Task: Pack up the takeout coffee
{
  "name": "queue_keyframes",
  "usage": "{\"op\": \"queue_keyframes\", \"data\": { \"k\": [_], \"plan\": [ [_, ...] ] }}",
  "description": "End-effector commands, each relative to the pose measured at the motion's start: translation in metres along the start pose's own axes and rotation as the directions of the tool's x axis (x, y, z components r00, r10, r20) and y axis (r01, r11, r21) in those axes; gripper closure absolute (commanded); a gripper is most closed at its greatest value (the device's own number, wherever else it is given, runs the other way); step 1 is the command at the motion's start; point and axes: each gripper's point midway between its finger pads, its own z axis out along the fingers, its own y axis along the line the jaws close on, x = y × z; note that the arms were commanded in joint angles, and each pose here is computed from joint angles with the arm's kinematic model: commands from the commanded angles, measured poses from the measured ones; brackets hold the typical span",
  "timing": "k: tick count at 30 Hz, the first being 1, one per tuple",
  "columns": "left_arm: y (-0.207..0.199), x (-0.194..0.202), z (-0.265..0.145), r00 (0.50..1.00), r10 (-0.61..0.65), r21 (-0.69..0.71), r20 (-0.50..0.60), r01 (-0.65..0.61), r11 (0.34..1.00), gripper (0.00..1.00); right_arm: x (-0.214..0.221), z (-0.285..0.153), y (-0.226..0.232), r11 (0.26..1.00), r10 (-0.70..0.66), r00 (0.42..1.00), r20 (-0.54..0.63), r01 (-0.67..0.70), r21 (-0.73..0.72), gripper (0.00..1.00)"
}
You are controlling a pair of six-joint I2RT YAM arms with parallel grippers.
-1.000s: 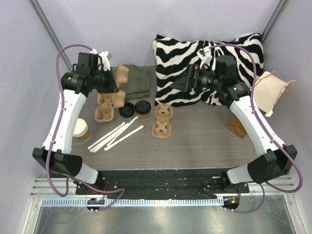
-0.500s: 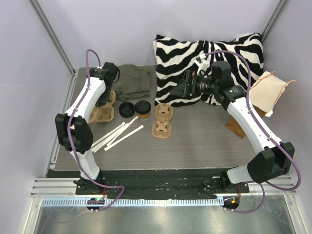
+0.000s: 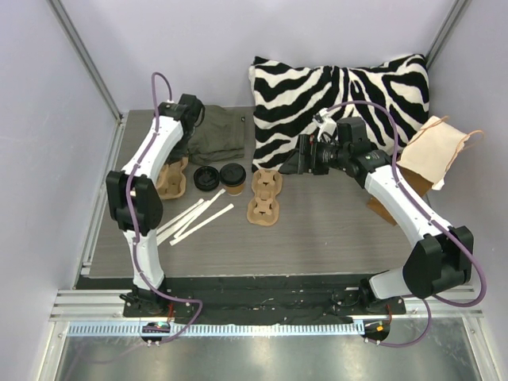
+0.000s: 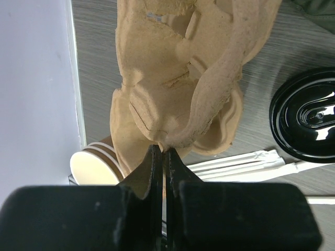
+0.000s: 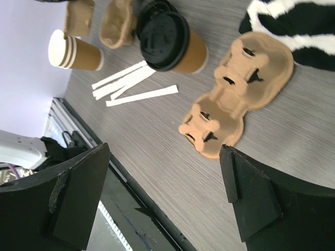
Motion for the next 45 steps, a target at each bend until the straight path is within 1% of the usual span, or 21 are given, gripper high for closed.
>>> {"op": "queue_keyframes", "data": {
  "k": [1, 8, 11, 14, 15, 17, 18, 21, 22, 23, 27, 28, 30, 34, 37, 38, 40, 41, 43, 44, 45],
  "plan": [
    [-0.006, -0.006, -0.003, 0.999, -0.029, 0.0, 0.013, 0.029, 1.0, 1.0, -0.004, -0.004, -0.003, 0.997, -0.066, 0.997, 0.03, 0.065, 0.031, 0.05],
    [-0.022, -0.001, 0.009, 0.999, -0.035, 0.006, -0.025, 0.035, 0.999, 1.0, 0.004, -0.002, -0.011, 0.996, -0.064, 0.998, 0.003, 0.064, 0.058, 0.05],
    [-0.026, 0.001, 0.017, 0.999, -0.033, -0.009, -0.039, 0.032, 0.999, 0.96, 0.01, -0.001, -0.016, 0.995, -0.066, 0.998, -0.011, 0.067, 0.071, 0.05],
    [-0.027, 0.0, 0.023, 0.999, -0.03, -0.028, -0.045, 0.028, 0.999, 0.88, 0.014, -0.001, -0.018, 0.995, -0.066, 0.998, -0.019, 0.067, 0.075, 0.05],
    [-0.028, -0.001, 0.024, 0.999, -0.031, -0.028, -0.045, 0.03, 0.999, 0.83, 0.014, -0.001, -0.019, 0.995, -0.068, 0.997, -0.02, 0.07, 0.077, 0.05],
    [-0.03, -0.003, 0.022, 0.999, -0.03, -0.017, -0.043, 0.029, 0.999, 0.79, 0.015, -0.001, -0.02, 0.994, -0.076, 0.997, -0.024, 0.078, 0.081, 0.05],
    [-0.032, -0.004, 0.021, 0.999, -0.034, -0.001, -0.042, 0.034, 0.999, 0.67, 0.017, 0.0, -0.022, 0.994, -0.073, 0.997, -0.03, 0.076, 0.084, 0.05],
    [-0.036, -0.007, 0.011, 0.999, -0.045, 0.058, -0.03, 0.046, 0.997, 0.53, 0.022, 0.003, -0.026, 0.993, -0.08, 0.995, -0.054, 0.085, 0.086, 0.05],
    [-0.035, -0.012, 0.003, 0.998, -0.054, 0.08, -0.012, 0.055, 0.995, 0.52, 0.025, 0.002, -0.027, 0.993, -0.083, 0.994, -0.067, 0.088, 0.084, 0.05],
    [-0.035, -0.013, -0.002, 0.998, -0.055, 0.097, -0.004, 0.055, 0.994, 0.48, 0.027, 0.003, -0.027, 0.991, -0.1, 0.992, -0.077, 0.106, 0.08, 0.05],
    [-0.03, -0.026, -0.029, 0.994, -0.094, 0.172, 0.064, 0.082, 0.982, 0.45, 0.037, 0.003, -0.033, 0.986, -0.127, 0.986, -0.108, 0.137, 0.093, 0.06],
    [-0.027, -0.028, -0.034, 0.992, -0.099, 0.179, 0.08, 0.084, 0.98, 0.42, 0.038, 0.003, -0.034, 0.985, -0.13, 0.985, -0.113, 0.142, 0.098, 0.07],
    [-0.018, -0.035, -0.049, 0.984, -0.129, 0.192, 0.127, 0.103, 0.976, 0.41, 0.042, 0.003, -0.035, 0.982, -0.144, 0.982, -0.122, 0.157, 0.105, 0.08],
    [0.0, -0.034, -0.054, 0.974, -0.157, 0.136, 0.163, 0.136, 0.981, 0.39, 0.048, 0.005, -0.035, 0.98, -0.149, 0.979, -0.138, 0.164, 0.109, 0.09],
    [0.002, -0.029, -0.043, 0.981, -0.124, 0.147, 0.146, 0.102, 0.984, 0.41, 0.05, 0.005, -0.034, 0.979, -0.16, 0.977, -0.143, 0.176, 0.105, 0.09],
    [0.001, -0.03, -0.038, 0.987, -0.055, 0.187, 0.151, 0.026, 0.982, 0.43, 0.05, 0.005, -0.034, 0.979, -0.163, 0.976, -0.144, 0.178, 0.103, 0.09],
    [-0.002, -0.029, -0.031, 0.988, 0.02, 0.252, 0.151, -0.058, 0.966, 0.43, 0.051, 0.005, -0.034, 0.976, -0.177, 0.972, -0.154, 0.193, 0.099, 0.09],
    [-0.004, -0.027, -0.027, 0.987, 0.07, 0.354, 0.147, -0.119, 0.928, 0.43, 0.052, 0.004, -0.034, 0.975, -0.183, 0.971, -0.157, 0.199, 0.098, 0.09],
    [-0.001, -0.025, -0.023, 0.986, 0.093, 0.451, 0.135, -0.145, 0.881, 0.42, 0.054, 0.002, -0.034, 0.973, -0.193, 0.967, -0.168, 0.21, 0.093, 0.1],
    [0.001, -0.02, -0.023, 0.99, 0.085, 0.556, 0.115, -0.135, 0.82, 0.42, 0.055, 0.002, -0.033, 0.973, -0.197, 0.966, -0.169, 0.214, 0.088, 0.1],
    [0.009, -0.023, -0.021, 0.985, 0.107, 0.554, 0.138, -0.166, 0.816, 0.41, 0.056, 0.002, -0.033, 0.973, -0.198, 0.965, -0.172, 0.215, 0.087, 0.1]
  ]
}}
